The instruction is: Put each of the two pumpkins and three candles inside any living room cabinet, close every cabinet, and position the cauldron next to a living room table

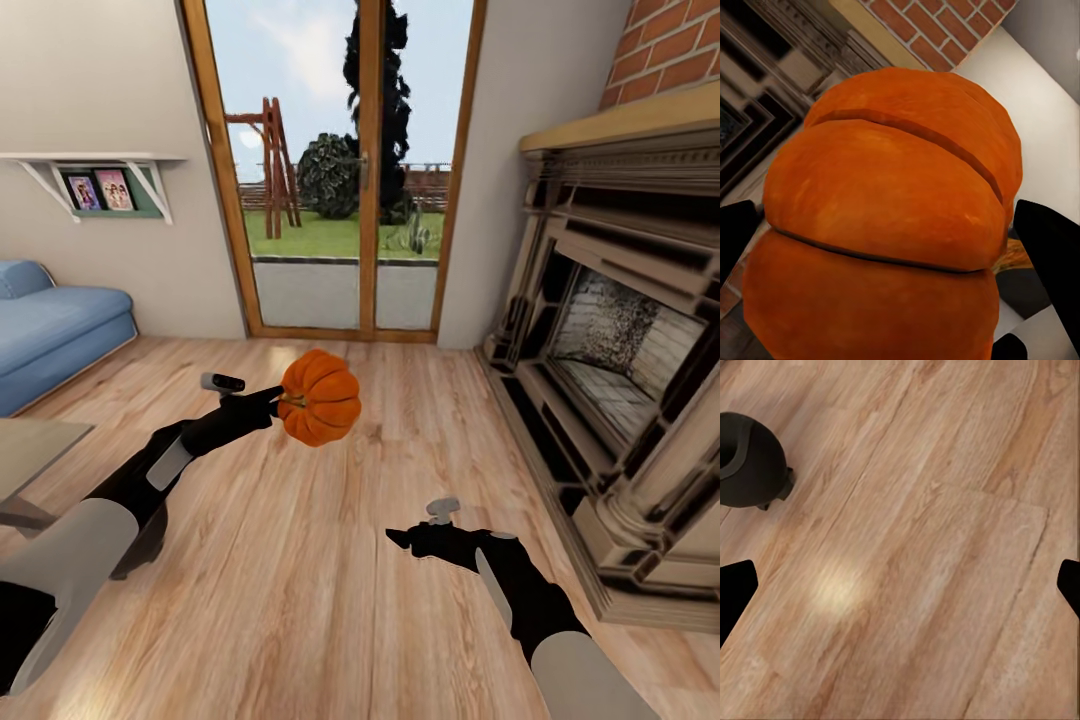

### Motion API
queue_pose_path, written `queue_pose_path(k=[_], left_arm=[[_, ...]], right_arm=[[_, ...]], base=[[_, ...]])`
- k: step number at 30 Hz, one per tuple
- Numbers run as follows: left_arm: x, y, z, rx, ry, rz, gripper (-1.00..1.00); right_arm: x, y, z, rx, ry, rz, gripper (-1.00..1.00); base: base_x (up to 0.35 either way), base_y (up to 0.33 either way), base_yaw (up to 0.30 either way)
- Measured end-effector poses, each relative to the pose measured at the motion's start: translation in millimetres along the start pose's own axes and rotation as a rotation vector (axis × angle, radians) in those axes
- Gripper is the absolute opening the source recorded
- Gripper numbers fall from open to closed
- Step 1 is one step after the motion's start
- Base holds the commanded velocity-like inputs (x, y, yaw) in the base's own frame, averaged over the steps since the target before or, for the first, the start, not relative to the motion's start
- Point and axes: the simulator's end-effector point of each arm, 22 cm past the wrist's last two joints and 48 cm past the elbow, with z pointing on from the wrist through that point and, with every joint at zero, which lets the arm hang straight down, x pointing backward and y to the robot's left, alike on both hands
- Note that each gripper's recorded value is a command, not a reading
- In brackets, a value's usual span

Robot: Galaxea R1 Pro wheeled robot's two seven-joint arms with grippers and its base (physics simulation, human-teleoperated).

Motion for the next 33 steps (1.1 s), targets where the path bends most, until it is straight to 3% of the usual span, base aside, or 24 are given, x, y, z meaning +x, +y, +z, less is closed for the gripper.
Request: queue_pose_path(k=[10, 17, 27, 33], left_arm=[[0.1, 0.0, 0.1, 0.0, 0.0, 0.0, -1.0], [-0.3, -2.7, 2.7, 0.002, 0.002, 0.004, -1.0], [-1.9, -8.1, 5.1, 0.004, 0.006, 0.014, -1.0], [-2.1, -8.9, 5.7, 0.005, 0.006, 0.015, -1.0]], right_arm=[[-0.6, -0.2, 0.0, 0.003, -0.001, -0.003, 1.0], [-4.3, 14.5, 4.8, -0.013, -0.007, -0.005, 1.0], [-9.1, 18.0, 2.8, -0.014, -0.016, -0.011, 1.0], [-9.7, 18.4, 2.5, -0.015, -0.017, -0.011, 1.0]], base=[[0.338, 0.0, 0.011], [0.338, 0.0, 0.184], [0.338, 0.0, 0.195], [0.338, 0.0, 0.032]])
